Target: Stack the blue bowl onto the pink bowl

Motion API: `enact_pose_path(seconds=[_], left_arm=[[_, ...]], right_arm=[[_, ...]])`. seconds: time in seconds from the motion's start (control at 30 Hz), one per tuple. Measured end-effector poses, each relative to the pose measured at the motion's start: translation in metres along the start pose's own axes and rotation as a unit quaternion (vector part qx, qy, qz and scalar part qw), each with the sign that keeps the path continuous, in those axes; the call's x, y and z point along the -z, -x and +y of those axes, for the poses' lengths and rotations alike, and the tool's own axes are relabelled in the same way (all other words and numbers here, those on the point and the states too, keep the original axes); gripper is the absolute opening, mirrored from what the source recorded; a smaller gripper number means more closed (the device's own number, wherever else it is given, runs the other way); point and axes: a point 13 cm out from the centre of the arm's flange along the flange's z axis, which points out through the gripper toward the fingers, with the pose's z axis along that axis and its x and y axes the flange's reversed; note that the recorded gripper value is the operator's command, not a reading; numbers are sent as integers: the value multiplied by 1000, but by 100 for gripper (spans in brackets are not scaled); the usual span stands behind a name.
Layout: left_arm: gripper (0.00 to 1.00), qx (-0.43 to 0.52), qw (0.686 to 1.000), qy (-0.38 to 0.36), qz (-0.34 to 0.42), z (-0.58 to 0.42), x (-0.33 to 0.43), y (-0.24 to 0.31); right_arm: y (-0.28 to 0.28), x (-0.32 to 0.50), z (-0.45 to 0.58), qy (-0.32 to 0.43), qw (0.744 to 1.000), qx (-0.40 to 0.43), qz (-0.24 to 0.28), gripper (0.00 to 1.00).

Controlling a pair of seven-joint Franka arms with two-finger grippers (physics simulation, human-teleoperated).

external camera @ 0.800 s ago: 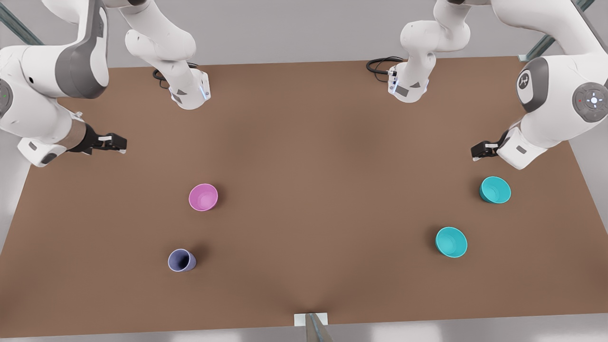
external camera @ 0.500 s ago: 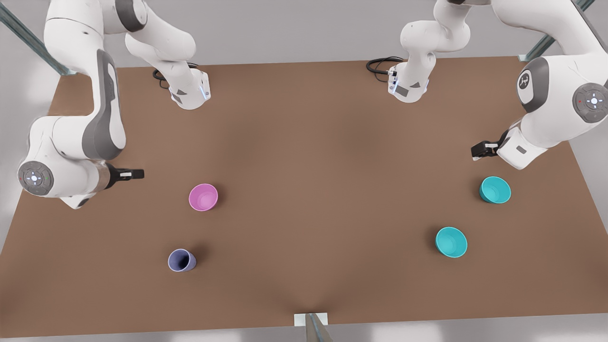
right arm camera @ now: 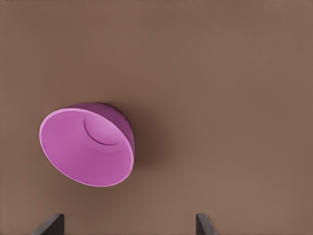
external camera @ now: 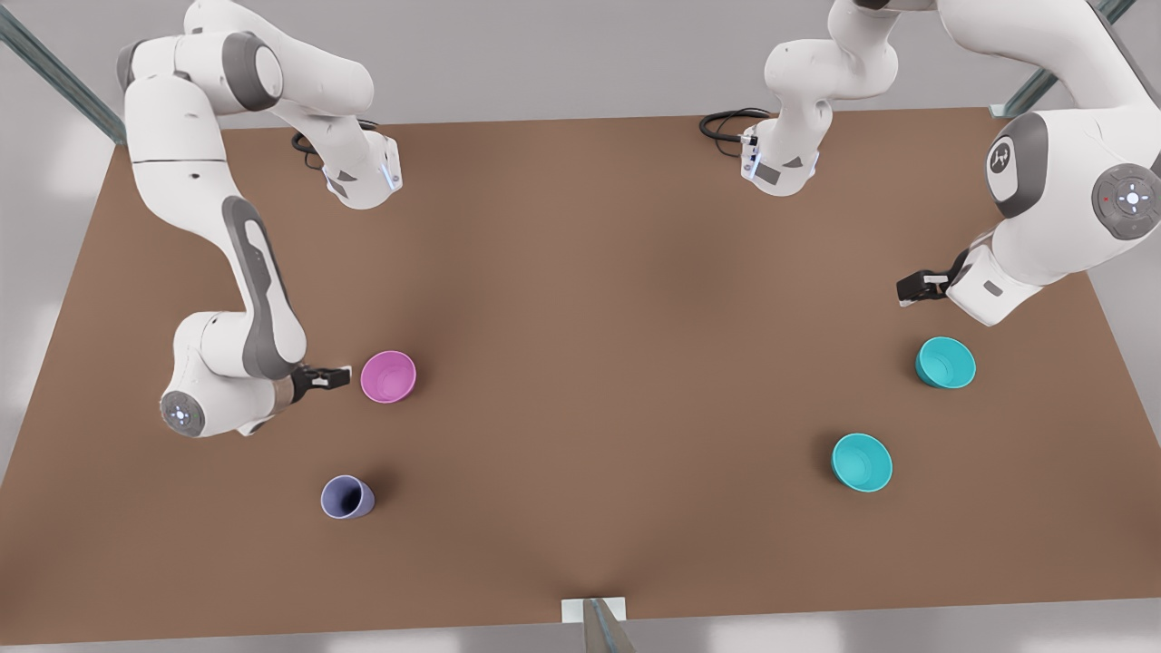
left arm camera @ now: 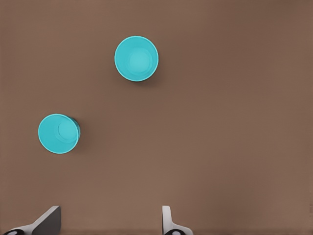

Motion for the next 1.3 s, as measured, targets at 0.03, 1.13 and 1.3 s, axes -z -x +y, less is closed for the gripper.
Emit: enact_pose_path(seconds=[0.03, 1.13, 1.3], left_arm=[[100, 0, 1000, 0, 0, 0, 0, 0], [100, -4, 1000, 0, 18, -6, -3, -9], [100, -4, 1000, 0, 19, -6, -3, -9]], right_arm=[[1, -8, -1, 0, 1000, -3, -2, 100], [29, -103, 38, 15, 999, -20, -40, 21], [20, -67, 94, 30, 998, 17, -59, 21]])
